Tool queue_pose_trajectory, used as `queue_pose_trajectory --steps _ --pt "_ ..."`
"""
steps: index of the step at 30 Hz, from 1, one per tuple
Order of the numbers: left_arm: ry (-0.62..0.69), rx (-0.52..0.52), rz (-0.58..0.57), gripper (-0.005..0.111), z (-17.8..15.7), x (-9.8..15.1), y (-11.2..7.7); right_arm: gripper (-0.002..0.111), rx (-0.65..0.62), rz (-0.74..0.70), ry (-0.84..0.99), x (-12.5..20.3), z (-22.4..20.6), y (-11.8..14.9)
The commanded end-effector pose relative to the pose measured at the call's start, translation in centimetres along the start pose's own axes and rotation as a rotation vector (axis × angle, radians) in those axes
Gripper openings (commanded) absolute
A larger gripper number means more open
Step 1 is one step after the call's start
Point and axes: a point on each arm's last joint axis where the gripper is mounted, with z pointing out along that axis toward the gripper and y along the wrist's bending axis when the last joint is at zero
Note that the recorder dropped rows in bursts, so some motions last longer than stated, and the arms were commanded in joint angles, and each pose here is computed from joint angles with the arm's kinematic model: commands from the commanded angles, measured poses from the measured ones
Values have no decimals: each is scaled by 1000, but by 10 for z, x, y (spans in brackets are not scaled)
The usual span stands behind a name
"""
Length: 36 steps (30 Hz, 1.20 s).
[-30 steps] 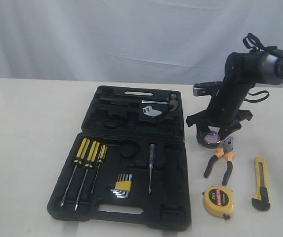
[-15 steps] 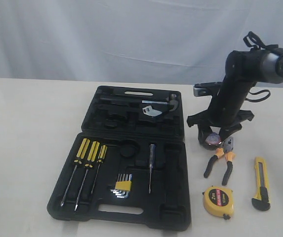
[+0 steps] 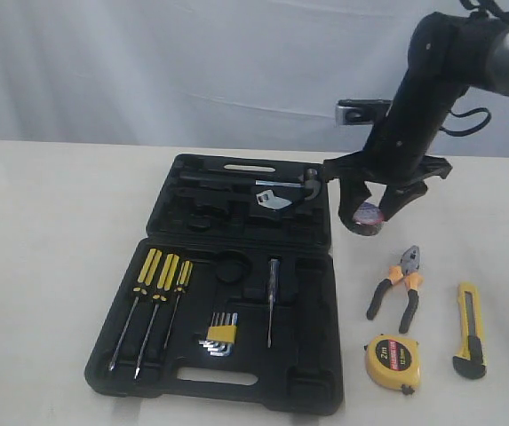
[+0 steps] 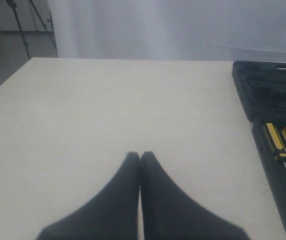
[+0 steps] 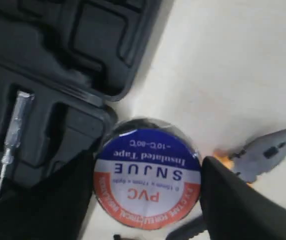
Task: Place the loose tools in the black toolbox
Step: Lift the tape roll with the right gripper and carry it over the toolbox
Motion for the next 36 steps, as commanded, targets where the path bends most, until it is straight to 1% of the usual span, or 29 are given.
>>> queue_pose_trajectory --steps 1,4,8,10,13,17,28,36 --pt "-4 5 -5 0 0 0 0 18 -16 -99 6 2 0 43" --pt "-4 5 -5 0 0 0 0 18 -8 -174 17 6 4 74" --pt "-4 5 -5 0 0 0 0 18 54 -301 19 13 9 112" --pt "-4 5 -5 0 0 0 0 18 90 -340 -19 14 10 127" --pt "-4 5 -5 0 0 0 0 18 125 -377 -63 14 15 143" --pt "-4 5 -5 0 0 0 0 18 128 -408 -98 13 23 156" --pt "-4 5 -5 0 0 0 0 18 116 -408 -96 -3 55 164" --pt "-4 5 -5 0 0 0 0 18 114 -422 -91 -8 74 171"
